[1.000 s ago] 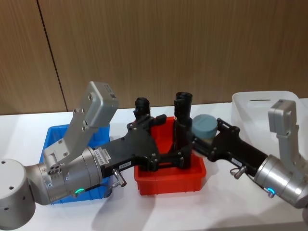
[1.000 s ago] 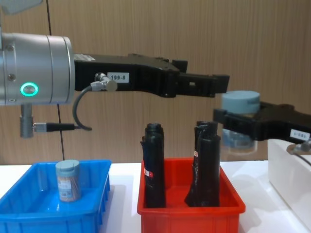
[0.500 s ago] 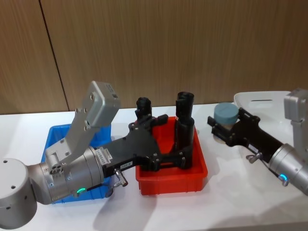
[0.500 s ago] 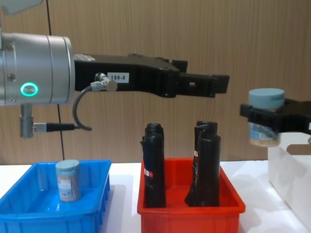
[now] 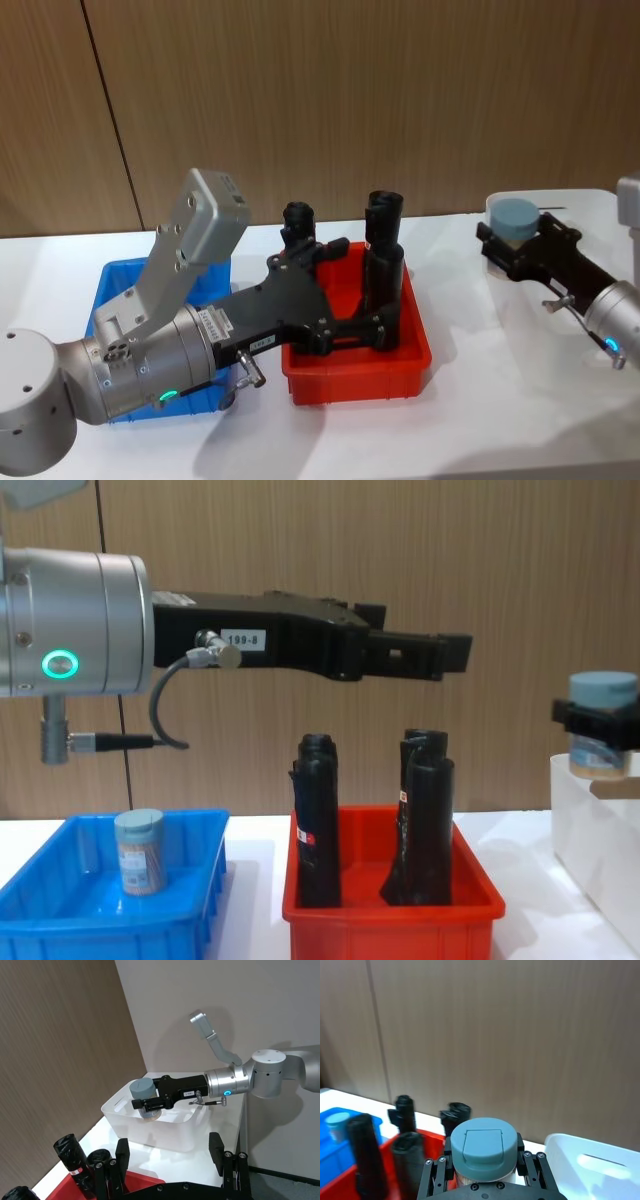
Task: Pick the cotton swabs from the blue box and place them into the white box.
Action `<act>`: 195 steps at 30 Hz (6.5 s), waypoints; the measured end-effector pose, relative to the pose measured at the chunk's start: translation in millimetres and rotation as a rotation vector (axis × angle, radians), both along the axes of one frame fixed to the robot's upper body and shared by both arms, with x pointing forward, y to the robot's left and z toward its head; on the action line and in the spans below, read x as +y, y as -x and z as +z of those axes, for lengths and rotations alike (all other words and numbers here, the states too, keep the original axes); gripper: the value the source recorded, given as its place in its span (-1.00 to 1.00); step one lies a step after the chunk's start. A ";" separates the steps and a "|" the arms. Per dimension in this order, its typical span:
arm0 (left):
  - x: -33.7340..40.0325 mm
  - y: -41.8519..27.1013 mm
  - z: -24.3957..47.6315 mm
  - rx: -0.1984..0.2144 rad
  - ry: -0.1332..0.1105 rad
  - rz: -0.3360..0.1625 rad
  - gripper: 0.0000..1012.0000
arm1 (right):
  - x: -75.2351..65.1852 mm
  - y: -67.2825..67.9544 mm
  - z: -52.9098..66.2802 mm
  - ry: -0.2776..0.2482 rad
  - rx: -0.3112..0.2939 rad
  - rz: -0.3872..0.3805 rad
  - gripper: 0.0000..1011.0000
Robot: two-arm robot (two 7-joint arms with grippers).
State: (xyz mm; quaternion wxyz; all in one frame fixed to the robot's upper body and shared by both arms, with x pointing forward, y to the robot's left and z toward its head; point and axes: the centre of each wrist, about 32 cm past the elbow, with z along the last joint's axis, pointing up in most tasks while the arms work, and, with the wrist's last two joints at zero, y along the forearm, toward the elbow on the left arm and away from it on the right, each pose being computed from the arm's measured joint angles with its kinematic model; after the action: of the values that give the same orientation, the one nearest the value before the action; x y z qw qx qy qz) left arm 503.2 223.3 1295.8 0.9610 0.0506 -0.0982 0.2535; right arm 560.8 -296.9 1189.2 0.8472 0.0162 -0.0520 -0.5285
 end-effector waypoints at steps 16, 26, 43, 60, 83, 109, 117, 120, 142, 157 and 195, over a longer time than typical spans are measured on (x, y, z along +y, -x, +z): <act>0.0 0.0 0.0 0.000 0.000 0.000 0.98 | -23.2 -18.7 -10.8 -0.009 0.069 -0.142 0.38; 0.0 0.0 0.0 0.000 0.000 0.000 0.98 | -32.2 -26.7 -17.5 -0.015 0.094 -0.189 0.90; 0.0 0.0 0.0 0.000 0.000 0.000 0.98 | -36.7 -29.5 -21.6 -0.024 0.100 -0.207 0.98; -2.1 0.0 -9.0 -0.010 0.007 0.062 0.98 | -30.2 -21.5 -22.7 -0.022 0.094 -0.200 0.98; -13.4 3.3 -51.5 -0.063 0.040 0.344 0.98 | 8.2 30.3 -21.8 0.003 0.068 -0.163 0.98; -25.0 11.3 -91.4 -0.118 0.070 0.595 0.98 | 50.3 99.2 -6.7 -0.008 0.039 -0.122 0.98; -25.1 11.3 -91.7 -0.119 0.071 0.598 0.98 | 58.3 114.4 -1.5 -0.014 0.033 -0.115 0.98; -25.0 11.3 -91.6 -0.119 0.070 0.598 0.98 | 59.4 116.7 -0.9 -0.015 0.033 -0.115 0.98; -24.8 11.1 -91.4 -0.120 0.070 0.598 0.98 | 59.7 117.5 -0.3 -0.017 0.031 -0.115 0.98; -24.8 11.1 -91.4 -0.119 0.070 0.598 0.98 | 54.2 98.7 -3.8 -0.011 0.027 -0.056 0.98; -24.9 11.2 -91.4 -0.120 0.071 0.598 0.98 | 25.7 -30.2 -21.0 -0.055 0.088 0.239 0.98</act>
State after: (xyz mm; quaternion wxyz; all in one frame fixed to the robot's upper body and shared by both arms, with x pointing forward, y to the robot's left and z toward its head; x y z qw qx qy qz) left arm 492.0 198.4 1204.4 0.8374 0.0289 -0.1265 0.5310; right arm 591.1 -271.1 1168.1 0.9048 0.0225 0.0020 -0.4252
